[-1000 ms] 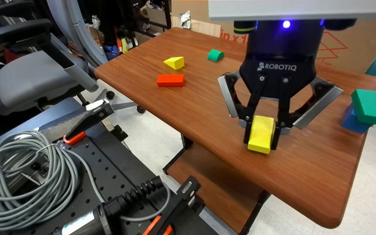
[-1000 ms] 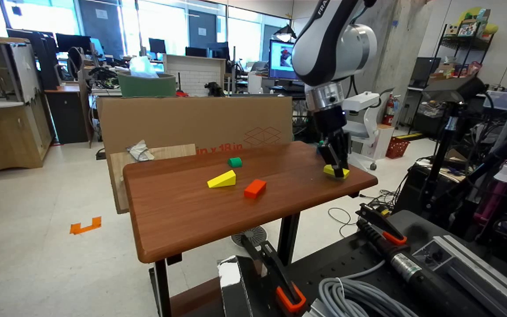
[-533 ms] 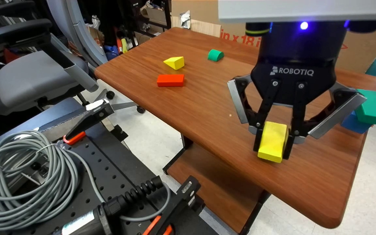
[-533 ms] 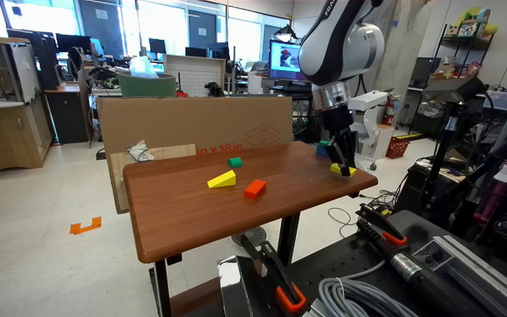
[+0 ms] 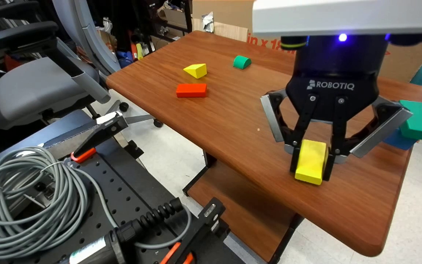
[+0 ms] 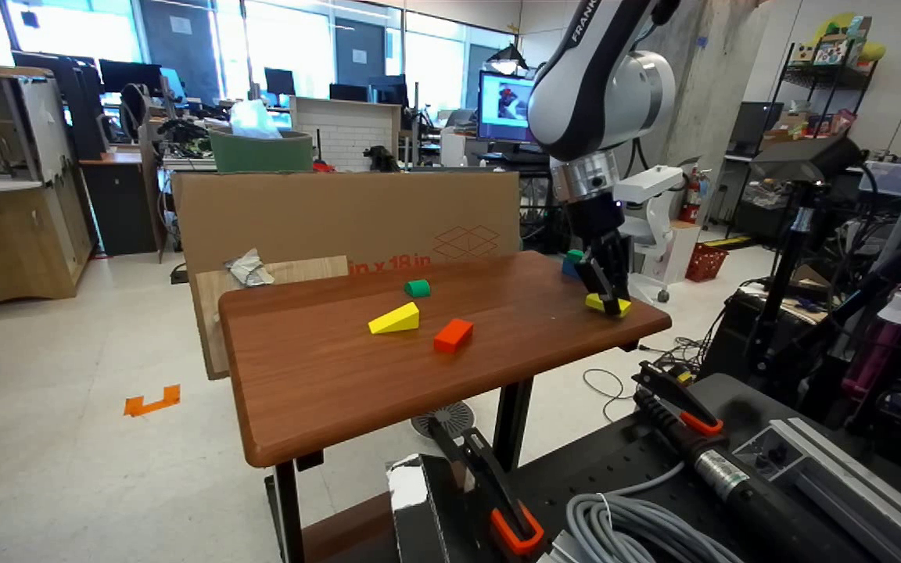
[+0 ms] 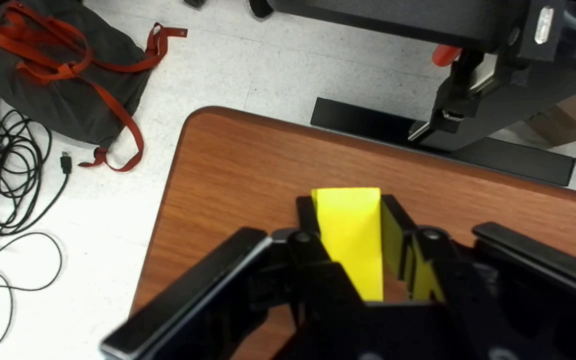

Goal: Move the yellow object

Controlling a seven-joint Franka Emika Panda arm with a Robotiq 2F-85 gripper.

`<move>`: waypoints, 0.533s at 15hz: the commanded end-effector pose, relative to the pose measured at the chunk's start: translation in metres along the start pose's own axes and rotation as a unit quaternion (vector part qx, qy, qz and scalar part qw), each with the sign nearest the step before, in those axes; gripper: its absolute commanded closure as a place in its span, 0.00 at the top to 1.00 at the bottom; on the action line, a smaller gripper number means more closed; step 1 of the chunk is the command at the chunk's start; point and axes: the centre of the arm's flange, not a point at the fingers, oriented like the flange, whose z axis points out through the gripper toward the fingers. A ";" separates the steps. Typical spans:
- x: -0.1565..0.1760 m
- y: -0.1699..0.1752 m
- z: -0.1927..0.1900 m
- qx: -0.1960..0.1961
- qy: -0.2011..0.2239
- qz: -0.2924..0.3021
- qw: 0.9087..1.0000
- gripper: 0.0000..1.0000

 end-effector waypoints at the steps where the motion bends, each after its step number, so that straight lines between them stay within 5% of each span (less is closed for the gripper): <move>1: 0.016 0.002 -0.001 -0.023 -0.011 -0.014 1.000 0.09; 5: 0.026 -0.003 0.006 -0.017 -0.027 -0.039 0.999 0.09; 6: 0.027 -0.004 0.006 -0.017 -0.030 -0.043 0.998 0.59; 8: 0.028 -0.005 0.007 -0.021 -0.035 -0.048 0.998 0.67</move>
